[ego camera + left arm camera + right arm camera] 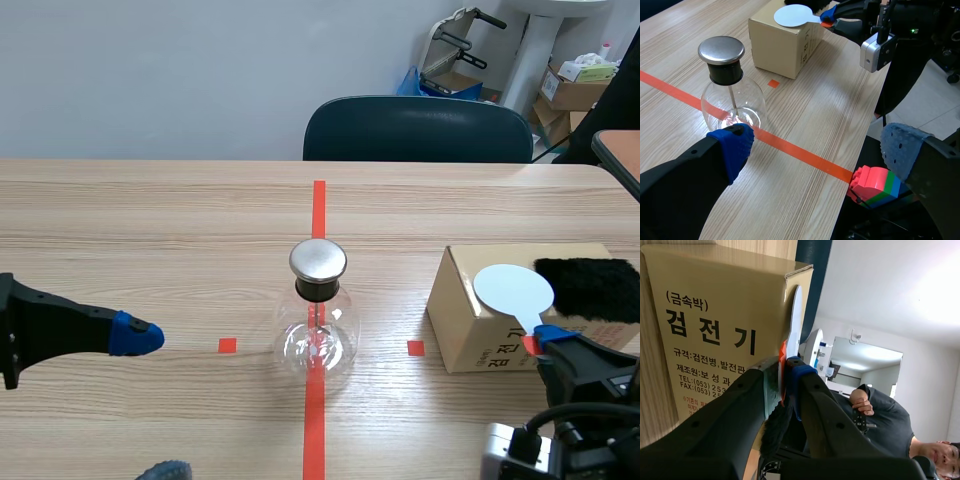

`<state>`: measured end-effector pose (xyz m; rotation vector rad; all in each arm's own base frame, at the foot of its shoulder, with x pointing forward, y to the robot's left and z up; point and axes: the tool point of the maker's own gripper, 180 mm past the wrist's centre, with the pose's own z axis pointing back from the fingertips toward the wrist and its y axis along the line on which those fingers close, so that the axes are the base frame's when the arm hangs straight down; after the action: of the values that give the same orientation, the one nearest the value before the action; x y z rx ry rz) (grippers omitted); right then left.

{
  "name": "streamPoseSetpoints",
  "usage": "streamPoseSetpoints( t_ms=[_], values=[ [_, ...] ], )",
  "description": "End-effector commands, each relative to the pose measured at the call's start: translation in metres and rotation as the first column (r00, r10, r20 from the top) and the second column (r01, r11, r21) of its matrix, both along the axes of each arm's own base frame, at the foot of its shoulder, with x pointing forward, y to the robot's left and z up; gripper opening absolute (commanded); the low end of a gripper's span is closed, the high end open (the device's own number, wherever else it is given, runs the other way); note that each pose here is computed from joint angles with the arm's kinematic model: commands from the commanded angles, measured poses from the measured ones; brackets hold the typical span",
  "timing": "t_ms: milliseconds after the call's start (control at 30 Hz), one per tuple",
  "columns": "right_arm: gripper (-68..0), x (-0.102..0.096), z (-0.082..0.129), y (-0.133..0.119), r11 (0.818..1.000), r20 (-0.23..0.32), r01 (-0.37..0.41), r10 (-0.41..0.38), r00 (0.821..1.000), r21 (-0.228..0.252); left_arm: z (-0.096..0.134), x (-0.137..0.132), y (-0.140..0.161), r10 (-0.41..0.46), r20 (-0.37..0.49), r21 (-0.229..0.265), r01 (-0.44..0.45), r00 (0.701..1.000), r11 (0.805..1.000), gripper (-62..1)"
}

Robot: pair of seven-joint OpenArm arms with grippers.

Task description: Do the electroscope experiment

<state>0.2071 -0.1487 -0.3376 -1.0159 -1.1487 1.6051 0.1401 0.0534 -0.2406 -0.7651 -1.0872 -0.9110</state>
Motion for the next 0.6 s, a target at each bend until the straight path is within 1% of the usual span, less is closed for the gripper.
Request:
streamPoseSetpoints(
  t_ms=[0,567],
  values=[
    [-66.4,0.0037,0.0087,-0.0036,1.000,0.029,0.001,-0.001,1.000,-0.007,0.0061,0.0016,-0.0016,0.007,0.008,-0.027,-0.007,1.000,1.000,-6.5],
    [-66.4,0.0037,0.0087,-0.0037,1.000,0.029,0.002,-0.001,1.000,-0.007,0.0059,0.0025,-0.0011,0.012,0.010,-0.025,-0.012,1.000,1.000,-6.5]
  ],
)
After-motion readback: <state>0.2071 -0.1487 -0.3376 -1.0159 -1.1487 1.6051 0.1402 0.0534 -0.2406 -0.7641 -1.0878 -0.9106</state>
